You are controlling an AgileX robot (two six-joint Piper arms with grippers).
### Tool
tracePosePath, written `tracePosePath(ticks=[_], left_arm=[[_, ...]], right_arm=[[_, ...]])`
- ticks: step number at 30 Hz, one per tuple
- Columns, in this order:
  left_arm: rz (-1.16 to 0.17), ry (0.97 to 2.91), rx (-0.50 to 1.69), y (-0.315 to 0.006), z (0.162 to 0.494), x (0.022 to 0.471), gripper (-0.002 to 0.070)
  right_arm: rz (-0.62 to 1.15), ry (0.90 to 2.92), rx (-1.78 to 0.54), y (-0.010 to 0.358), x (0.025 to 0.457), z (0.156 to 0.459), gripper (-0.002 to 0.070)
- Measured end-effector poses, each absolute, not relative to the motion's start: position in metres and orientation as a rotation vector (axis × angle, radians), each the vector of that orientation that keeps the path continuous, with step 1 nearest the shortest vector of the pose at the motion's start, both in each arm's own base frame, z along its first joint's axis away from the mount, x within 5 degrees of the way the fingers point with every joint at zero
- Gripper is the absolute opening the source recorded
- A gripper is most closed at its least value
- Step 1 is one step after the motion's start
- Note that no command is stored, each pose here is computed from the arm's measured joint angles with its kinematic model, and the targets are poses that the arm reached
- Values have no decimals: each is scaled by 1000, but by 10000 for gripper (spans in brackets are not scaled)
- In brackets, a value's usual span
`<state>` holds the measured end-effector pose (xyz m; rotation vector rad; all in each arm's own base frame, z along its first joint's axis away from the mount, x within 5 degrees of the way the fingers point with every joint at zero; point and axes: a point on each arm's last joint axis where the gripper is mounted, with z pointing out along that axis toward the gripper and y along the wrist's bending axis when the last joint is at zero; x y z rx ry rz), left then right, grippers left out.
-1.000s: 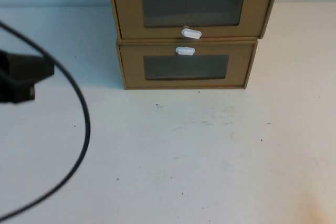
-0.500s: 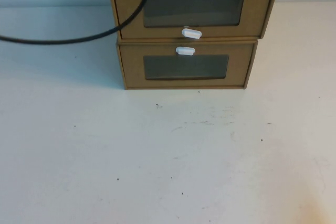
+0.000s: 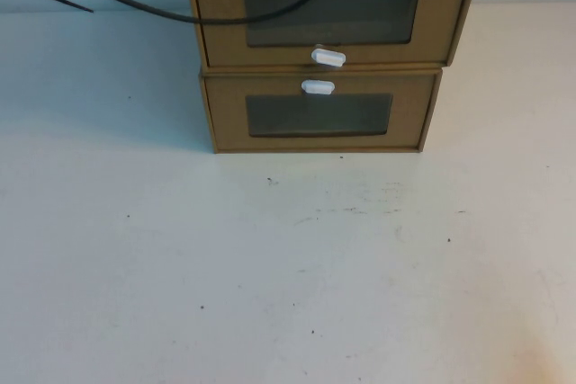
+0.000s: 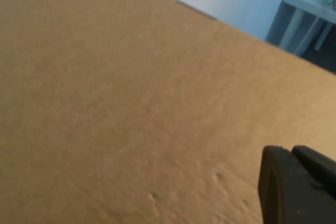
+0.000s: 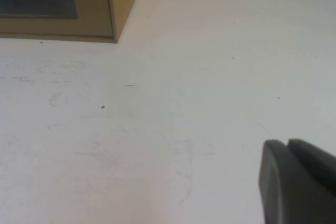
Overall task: Open the shoe box
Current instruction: 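Pull the top drawer of the cardboard box fully open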
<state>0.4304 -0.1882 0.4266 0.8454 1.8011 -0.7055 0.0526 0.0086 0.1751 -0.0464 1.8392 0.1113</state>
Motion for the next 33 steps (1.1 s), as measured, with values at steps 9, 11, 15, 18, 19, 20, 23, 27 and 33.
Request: tracePosePath(ticks=[9, 11, 15, 18, 19, 20, 23, 27, 33], left_arm=[[-654, 1882, 876, -194, 394, 449, -5], [-634, 1892, 876, -194, 393, 450, -5], [-614, 1897, 873, -192, 394, 450, -5], [-608, 1899, 872, -193, 394, 450, -5], [-603, 1900, 874, -193, 393, 450, -5], [-602, 1900, 874, -193, 393, 450, -5], [-599, 1900, 873, -192, 393, 451, -5], [-599, 1901, 872, -192, 393, 451, -5], [-595, 1902, 873, -192, 393, 451, -5]], right_arm=[[115, 1839, -44, 9, 53, 175, -14], [116, 1839, -43, 9, 53, 175, -14], [116, 1839, -43, 9, 53, 175, -13], [116, 1839, -43, 9, 53, 175, -13], [116, 1839, -43, 9, 53, 175, -13], [116, 1839, -43, 9, 53, 175, -13], [116, 1839, -43, 9, 53, 175, -14], [116, 1839, -43, 9, 53, 175, -13], [293, 1688, 134, 10, 55, 189, -13]])
